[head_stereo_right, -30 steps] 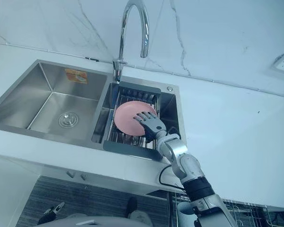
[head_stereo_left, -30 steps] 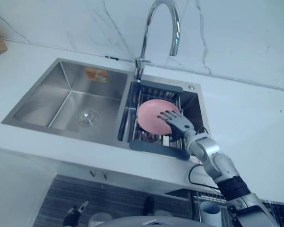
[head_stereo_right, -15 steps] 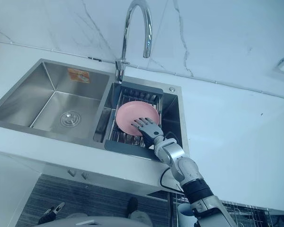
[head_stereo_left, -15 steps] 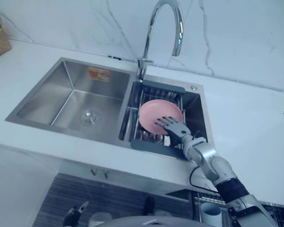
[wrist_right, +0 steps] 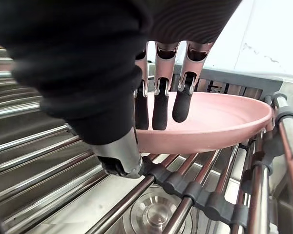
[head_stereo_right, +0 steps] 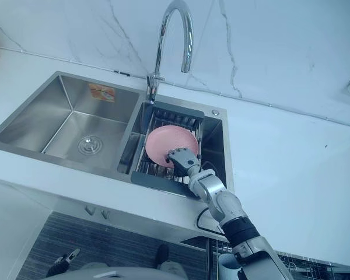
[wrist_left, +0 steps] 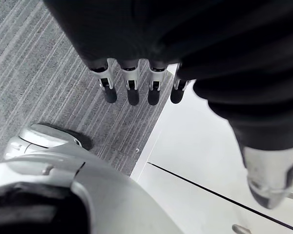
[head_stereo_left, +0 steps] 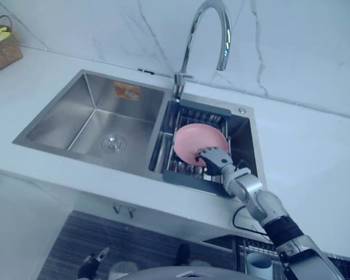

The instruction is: Walk over to the sink, pick up the cup, carry it to the dishwasher, place the cup inside the dishwasher, then close the dishwasher door

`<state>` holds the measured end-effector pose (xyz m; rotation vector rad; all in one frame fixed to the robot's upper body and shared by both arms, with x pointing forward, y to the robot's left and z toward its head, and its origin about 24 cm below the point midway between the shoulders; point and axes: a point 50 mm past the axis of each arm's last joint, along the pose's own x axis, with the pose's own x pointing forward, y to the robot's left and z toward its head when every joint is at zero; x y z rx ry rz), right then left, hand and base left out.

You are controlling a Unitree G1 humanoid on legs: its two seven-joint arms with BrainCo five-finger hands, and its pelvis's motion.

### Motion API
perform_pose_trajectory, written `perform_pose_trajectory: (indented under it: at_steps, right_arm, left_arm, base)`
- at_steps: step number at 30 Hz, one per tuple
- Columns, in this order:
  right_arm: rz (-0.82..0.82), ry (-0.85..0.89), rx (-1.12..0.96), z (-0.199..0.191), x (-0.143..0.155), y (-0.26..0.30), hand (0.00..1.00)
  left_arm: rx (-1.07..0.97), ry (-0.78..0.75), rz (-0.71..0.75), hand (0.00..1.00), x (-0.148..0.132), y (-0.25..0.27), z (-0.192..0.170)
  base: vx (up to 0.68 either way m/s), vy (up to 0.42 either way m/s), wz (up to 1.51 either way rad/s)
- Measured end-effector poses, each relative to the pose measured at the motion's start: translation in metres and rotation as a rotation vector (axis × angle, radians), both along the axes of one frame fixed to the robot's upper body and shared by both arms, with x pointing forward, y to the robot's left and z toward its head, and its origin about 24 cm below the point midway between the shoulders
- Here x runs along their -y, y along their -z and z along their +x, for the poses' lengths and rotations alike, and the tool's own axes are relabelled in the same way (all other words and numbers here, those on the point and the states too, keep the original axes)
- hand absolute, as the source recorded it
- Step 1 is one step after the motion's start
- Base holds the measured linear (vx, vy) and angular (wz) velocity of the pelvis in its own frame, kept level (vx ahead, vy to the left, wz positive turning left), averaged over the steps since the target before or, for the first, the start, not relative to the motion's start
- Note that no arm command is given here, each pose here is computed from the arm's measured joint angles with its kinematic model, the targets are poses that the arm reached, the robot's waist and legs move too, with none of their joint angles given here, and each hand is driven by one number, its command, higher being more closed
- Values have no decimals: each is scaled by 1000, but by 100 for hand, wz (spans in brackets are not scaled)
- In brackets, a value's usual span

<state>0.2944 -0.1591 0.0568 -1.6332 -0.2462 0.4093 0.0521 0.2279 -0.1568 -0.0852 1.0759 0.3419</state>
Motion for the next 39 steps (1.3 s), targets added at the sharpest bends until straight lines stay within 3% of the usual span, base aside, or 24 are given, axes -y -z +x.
perform_pose_trajectory:
  at_steps: [17, 25, 39]
  right_arm:
    - [147, 28, 77, -2, 5, -6, 100]
    - [340, -26, 258, -13, 4, -44, 100]
    - [415, -125, 334, -23, -4, -67, 100]
  left_arm:
    - [4, -4, 7, 0, -1, -1, 0]
    - [-7, -18, 22, 0, -2, -1, -7]
    - [3, -21, 28, 0, -2, -1, -9]
  base:
    - [0, 0, 0]
    - [0, 0, -3]
    - [-5, 5, -3]
